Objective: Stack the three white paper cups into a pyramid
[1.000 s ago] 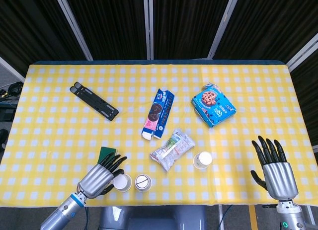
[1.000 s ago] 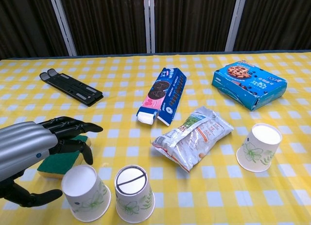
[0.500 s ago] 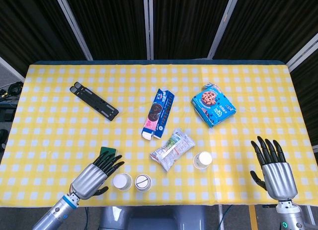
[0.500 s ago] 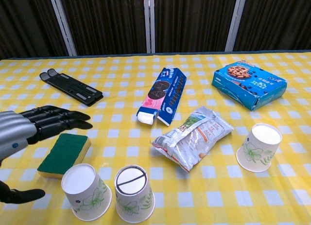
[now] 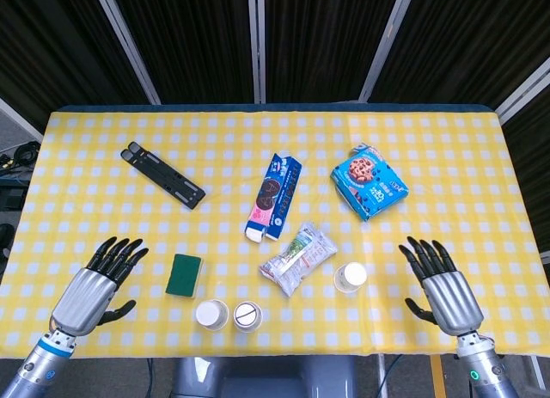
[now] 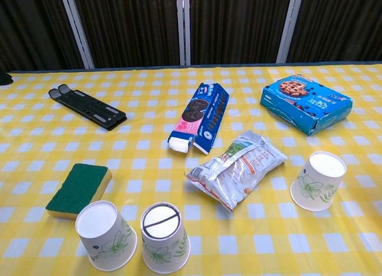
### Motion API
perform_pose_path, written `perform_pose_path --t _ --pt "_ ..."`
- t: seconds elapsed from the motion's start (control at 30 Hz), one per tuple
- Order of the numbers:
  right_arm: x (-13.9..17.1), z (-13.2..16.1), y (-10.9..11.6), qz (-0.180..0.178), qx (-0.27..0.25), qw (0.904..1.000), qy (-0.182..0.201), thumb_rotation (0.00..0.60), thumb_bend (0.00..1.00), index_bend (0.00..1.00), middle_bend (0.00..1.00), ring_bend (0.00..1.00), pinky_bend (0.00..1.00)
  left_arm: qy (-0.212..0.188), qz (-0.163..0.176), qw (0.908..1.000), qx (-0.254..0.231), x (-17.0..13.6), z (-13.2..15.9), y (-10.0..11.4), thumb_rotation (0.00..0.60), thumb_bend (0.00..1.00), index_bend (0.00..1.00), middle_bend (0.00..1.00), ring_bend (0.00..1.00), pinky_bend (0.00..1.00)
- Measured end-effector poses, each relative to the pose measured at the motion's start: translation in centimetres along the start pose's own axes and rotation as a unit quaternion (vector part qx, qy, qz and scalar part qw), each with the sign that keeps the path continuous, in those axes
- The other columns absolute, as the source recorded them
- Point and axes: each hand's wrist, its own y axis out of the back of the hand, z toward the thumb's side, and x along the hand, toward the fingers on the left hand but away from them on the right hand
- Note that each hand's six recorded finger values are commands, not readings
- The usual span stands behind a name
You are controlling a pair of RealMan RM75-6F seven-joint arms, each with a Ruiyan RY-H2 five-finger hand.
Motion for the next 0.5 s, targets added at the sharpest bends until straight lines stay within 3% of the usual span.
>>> perform_pose_path --t 0.23,0.5 --pt "-2.9 3.6 -1.1 0.081 0.005 0.9960 0.036 0.600 0.13 0.15 0.00 0.00 0.00 -0.009 0.008 0.9999 0.001 -0.3 0.1 0.3 0.600 0.22 0.04 0.00 0.00 0.00" --pt "-5.9 6.5 -1.9 0.121 0.008 0.9915 0.046 0.600 0.14 0.22 0.00 0.00 0.00 -0.013 0.007 0.9999 0.004 -0.3 0.4 0.2 0.600 0.22 0.04 0.00 0.00 0.00"
